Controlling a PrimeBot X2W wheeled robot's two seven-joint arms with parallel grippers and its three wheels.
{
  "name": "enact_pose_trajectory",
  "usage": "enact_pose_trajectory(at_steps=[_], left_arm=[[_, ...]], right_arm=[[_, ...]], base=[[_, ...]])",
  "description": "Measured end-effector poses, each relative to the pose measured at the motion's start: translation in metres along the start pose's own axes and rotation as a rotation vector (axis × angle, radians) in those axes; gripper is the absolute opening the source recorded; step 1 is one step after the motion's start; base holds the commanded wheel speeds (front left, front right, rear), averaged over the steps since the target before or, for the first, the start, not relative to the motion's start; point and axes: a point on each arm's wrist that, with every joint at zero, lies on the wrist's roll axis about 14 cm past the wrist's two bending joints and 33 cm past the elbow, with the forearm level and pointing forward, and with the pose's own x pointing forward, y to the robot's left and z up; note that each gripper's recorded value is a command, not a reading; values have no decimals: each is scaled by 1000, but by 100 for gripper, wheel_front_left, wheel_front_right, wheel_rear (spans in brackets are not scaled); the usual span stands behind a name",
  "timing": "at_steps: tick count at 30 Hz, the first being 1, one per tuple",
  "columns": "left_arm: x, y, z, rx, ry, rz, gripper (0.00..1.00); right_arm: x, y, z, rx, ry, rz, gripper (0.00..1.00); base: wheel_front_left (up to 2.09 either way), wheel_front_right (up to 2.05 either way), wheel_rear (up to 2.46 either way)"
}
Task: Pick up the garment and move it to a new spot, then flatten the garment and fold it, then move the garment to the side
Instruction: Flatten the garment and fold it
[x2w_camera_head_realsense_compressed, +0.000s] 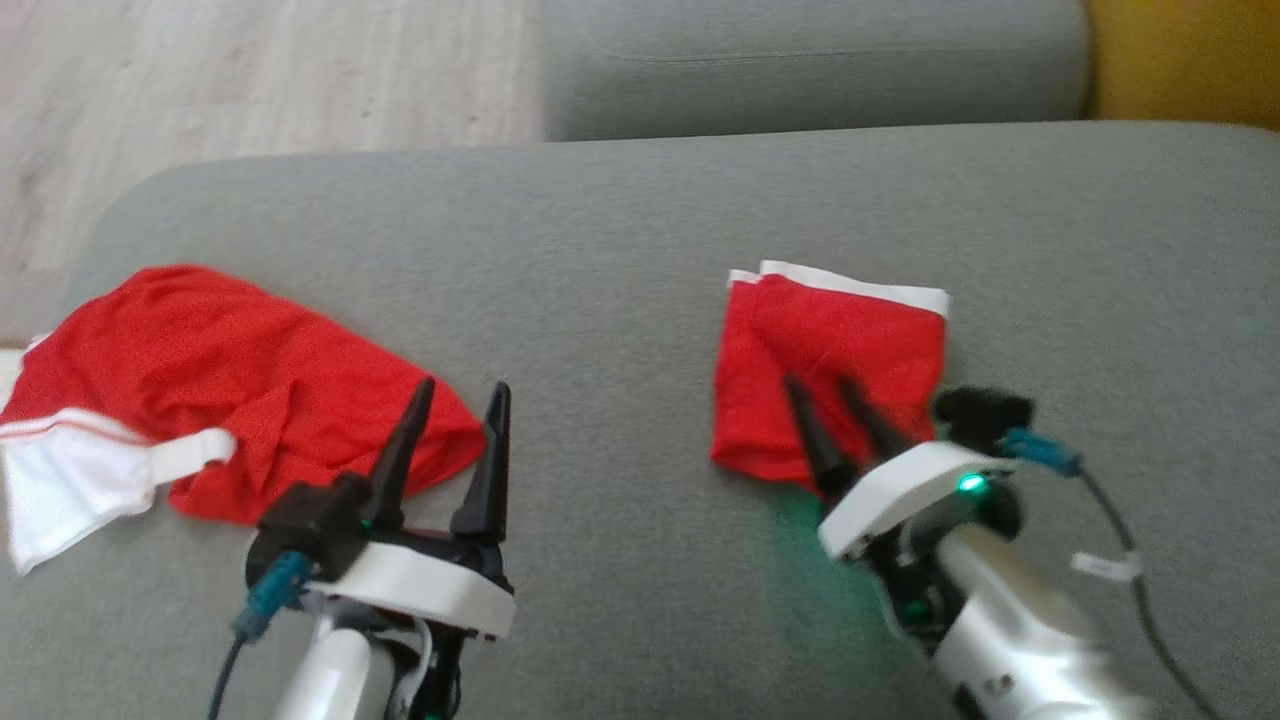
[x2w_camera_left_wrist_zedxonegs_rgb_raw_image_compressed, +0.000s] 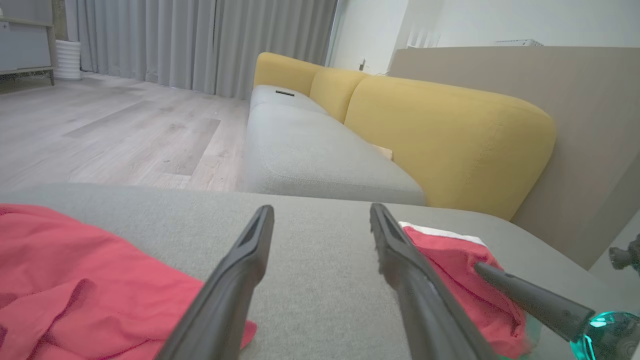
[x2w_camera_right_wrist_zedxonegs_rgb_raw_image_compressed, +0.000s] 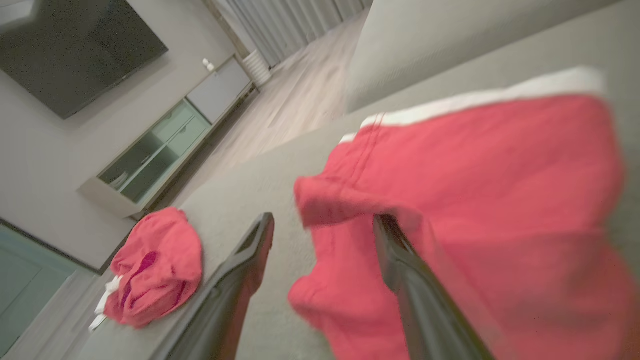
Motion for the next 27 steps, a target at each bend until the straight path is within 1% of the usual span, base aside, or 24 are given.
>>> enact_pose_trajectory(at_steps=[6, 11, 12, 14, 18, 22, 27], left_arm=[[14, -17, 18, -19, -59, -56, 100], [23, -35, 23, -33, -80, -115, 100], [25, -40, 21, -29, -74, -132, 100], [28, -44, 19, -30, -69, -143, 100], [30, -47, 12, -35, -52, -146, 100], [22, -44, -2, -30, -8, -129, 100], [20, -39, -6, -31, 5, -114, 100]], right_arm=[[-26, -50, 71, -152, -236, -120, 100], [-70, -87, 112, -272, -402, -262, 100], [-89, -93, 113, -333, -431, -309, 100], [-106, -97, 108, -321, -460, -357, 100], [-130, -104, 99, -328, -476, -419, 100], [-137, -105, 94, -298, -483, -428, 100], [-133, -105, 95, -298, -480, -422, 100]], base=[[0, 0, 0], [0, 0, 0], [0, 0, 0], [0, 0, 0], [0, 0, 0], [0, 0, 0], [0, 0, 0]])
